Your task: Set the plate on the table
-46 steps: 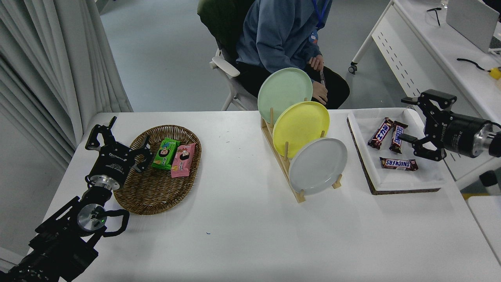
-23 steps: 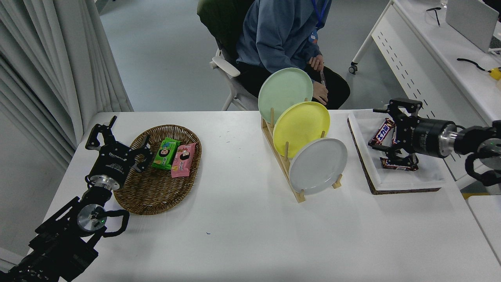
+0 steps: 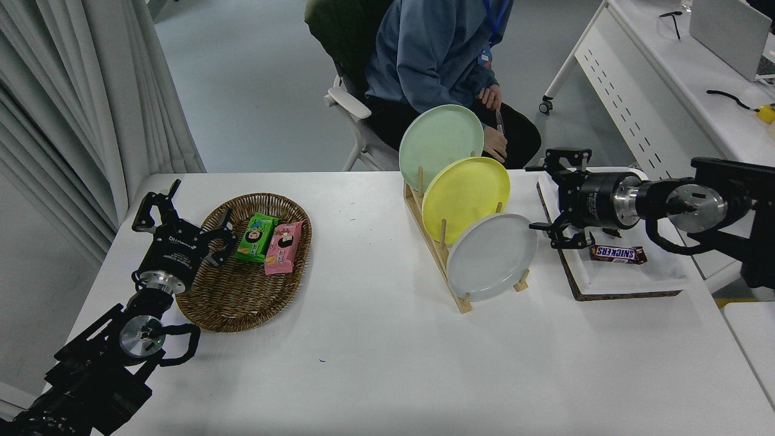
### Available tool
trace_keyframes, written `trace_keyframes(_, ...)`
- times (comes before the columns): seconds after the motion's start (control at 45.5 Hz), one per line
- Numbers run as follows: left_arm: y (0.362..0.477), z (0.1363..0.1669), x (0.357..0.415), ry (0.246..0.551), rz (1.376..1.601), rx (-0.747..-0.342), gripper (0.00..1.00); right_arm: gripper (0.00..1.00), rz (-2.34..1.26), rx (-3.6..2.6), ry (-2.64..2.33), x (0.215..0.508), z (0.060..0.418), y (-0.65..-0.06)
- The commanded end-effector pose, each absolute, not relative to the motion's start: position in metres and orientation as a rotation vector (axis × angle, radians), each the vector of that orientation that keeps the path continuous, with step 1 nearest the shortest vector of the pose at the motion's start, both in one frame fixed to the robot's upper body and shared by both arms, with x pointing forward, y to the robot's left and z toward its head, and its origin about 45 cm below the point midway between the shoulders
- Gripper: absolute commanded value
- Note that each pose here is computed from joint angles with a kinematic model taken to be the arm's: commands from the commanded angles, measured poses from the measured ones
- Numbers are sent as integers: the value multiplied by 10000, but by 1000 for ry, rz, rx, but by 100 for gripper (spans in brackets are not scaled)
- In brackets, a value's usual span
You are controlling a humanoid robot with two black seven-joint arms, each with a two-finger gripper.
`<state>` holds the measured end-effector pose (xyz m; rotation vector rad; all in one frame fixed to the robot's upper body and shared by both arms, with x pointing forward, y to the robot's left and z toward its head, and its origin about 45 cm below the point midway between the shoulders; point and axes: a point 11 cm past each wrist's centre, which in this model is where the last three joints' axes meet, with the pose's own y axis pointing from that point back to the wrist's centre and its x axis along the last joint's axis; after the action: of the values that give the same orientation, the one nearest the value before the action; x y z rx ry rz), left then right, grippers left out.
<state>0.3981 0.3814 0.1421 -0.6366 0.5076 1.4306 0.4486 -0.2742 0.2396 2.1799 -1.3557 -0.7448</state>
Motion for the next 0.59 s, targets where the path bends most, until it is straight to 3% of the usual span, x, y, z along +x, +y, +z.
trace_keyframes(0.0,3814,1418,3980,508,1431,-635,100,100,-790,2179,-1292,4427,2218,-2475)
trace_keyframes(0.571,3813,1423,3982,507,1430,-638,100,99,-820,2139,-1415,4524,2234,-2423)
